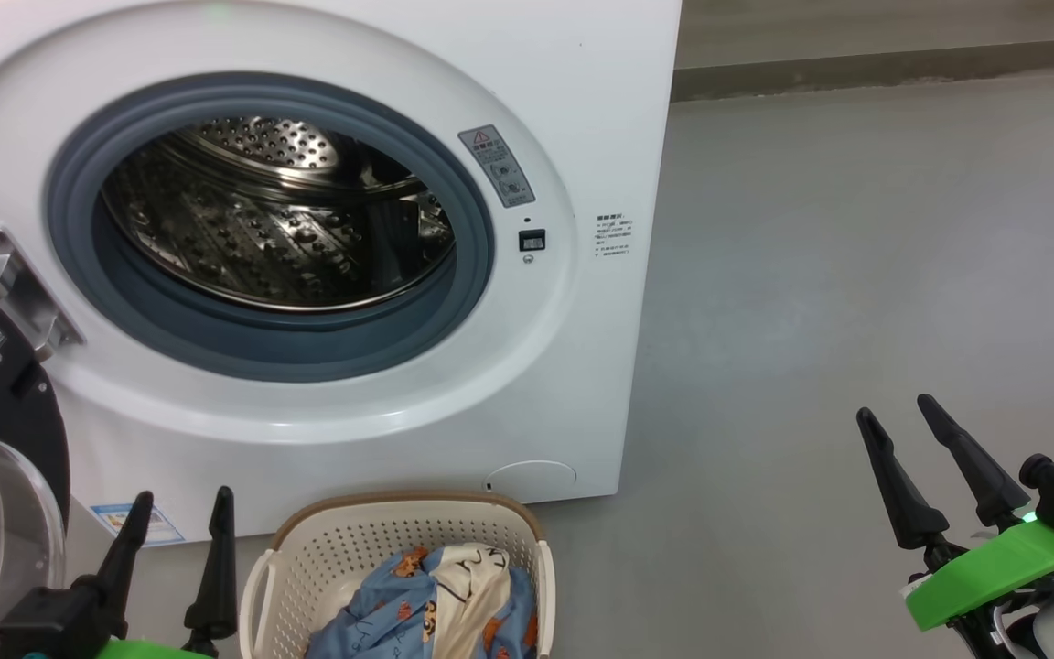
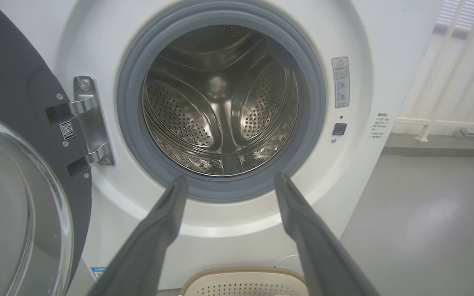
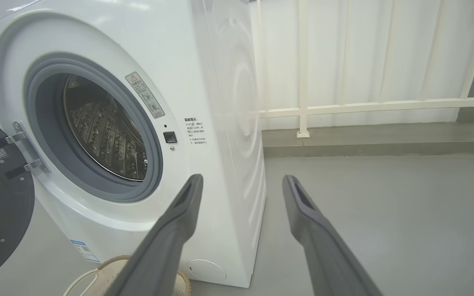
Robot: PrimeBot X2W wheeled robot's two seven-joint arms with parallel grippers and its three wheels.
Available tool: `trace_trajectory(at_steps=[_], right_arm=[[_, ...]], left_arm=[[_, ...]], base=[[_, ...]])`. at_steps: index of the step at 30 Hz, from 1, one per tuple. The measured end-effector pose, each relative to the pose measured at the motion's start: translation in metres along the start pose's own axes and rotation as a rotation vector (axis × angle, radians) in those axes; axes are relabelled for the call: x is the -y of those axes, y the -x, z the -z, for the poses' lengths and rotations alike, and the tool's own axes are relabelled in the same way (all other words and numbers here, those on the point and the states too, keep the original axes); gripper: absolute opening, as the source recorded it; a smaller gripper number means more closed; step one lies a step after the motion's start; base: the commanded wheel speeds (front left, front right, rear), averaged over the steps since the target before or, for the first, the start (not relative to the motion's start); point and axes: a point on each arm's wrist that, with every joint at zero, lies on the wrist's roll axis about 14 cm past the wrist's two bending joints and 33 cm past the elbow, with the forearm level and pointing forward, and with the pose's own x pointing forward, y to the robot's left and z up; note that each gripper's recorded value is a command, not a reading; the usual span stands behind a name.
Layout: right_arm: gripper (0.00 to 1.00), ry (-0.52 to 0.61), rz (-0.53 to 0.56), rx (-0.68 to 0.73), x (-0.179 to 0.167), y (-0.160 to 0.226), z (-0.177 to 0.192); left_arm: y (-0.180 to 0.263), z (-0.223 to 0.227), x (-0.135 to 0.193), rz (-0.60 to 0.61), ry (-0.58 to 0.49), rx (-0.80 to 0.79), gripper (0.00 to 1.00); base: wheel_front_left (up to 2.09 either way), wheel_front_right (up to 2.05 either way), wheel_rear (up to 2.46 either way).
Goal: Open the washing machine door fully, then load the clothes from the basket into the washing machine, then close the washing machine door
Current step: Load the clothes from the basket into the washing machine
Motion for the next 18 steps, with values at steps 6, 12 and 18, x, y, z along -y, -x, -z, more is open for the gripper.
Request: trace_trajectory(at_steps=[6, 12, 18], right_arm=[[1.00, -0.004, 0.014, -0.014, 0.004, 0.002, 0.005], [1.00, -0.018, 0.035, -0.034, 0.009, 0.002, 0.013], [1.00, -0.035, 0.057, -0.045, 0.014, -0.006, 0.020]], left_arm=[[-0.003, 0.008, 0.003, 0.012, 0.004, -0.032, 1.00], [-0.008, 0.029, 0.014, 0.050, 0.004, -0.114, 1.00], [-0.025, 0.039, 0.021, 0.081, 0.002, -0.149, 1.00]], base=[[0.00, 0.00, 0.00], [0.00, 0.00, 0.00], [0.00, 0.00, 0.00]])
